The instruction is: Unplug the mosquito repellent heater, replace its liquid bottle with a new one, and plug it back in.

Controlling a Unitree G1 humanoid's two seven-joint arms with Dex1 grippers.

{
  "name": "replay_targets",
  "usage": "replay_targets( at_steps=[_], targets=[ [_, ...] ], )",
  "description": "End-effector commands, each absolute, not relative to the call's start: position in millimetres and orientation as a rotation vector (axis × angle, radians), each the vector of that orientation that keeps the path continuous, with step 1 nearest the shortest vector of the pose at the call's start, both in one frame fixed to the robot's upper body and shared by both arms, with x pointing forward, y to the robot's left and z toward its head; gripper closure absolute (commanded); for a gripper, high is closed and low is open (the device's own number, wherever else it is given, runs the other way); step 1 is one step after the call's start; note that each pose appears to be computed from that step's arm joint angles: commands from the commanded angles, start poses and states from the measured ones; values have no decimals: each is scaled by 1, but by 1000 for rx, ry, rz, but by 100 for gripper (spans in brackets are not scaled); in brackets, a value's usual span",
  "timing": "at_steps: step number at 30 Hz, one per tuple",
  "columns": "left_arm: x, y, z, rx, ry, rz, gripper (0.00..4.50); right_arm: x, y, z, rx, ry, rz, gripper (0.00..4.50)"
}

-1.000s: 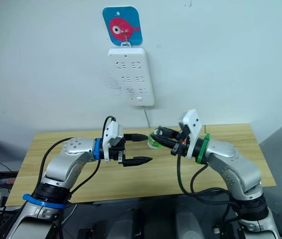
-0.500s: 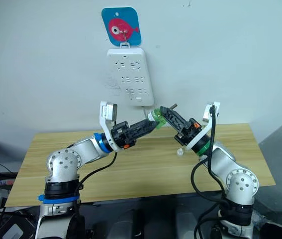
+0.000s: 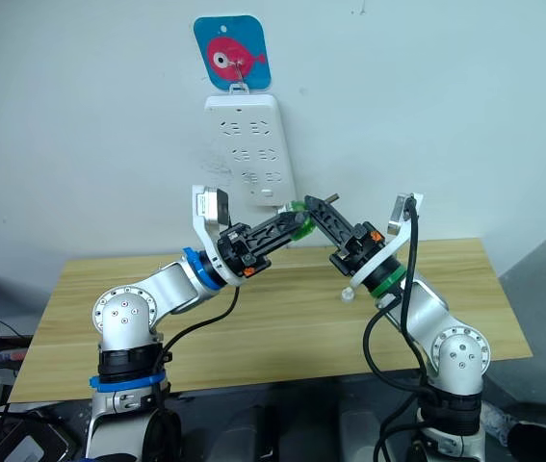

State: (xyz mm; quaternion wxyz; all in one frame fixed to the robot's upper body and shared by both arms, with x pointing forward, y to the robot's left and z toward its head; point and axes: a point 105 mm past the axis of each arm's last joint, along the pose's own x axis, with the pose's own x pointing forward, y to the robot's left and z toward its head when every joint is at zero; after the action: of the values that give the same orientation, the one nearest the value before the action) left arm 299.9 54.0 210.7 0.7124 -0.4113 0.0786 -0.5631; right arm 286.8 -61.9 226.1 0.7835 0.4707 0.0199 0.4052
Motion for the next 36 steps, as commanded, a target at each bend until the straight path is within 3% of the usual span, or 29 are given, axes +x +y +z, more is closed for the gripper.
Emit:
replay_targets(
  at_steps=[1,11,12,18,20,24,27,32,36],
  targets=[
    [300,56,219,-925,133,-1257,210,275,-59,238,1022,9,930,367],
    [297,58,218,-928,134,-1262,210,277,-62,238,1066,33,926,367],
    [297,58,218,-924,134,-1263,210,279,-65,239,1070,27,908,294],
    [292,60,215,-878,149,-1274,210,299,-102,226,1019,0,693,81],
    [294,62,209,-850,167,-1247,210,307,-124,208,850,49,562,4],
    [309,75,190,-722,188,-1119,210,313,-172,167,223,196,334,0],
    [310,80,177,-556,187,-1112,210,315,-198,145,-55,313,218,0],
    [292,76,160,-341,208,-1235,210,314,-211,117,-235,586,185,0],
    [283,70,151,-251,211,-1314,210,330,-220,104,-236,714,150,0]
  ],
)
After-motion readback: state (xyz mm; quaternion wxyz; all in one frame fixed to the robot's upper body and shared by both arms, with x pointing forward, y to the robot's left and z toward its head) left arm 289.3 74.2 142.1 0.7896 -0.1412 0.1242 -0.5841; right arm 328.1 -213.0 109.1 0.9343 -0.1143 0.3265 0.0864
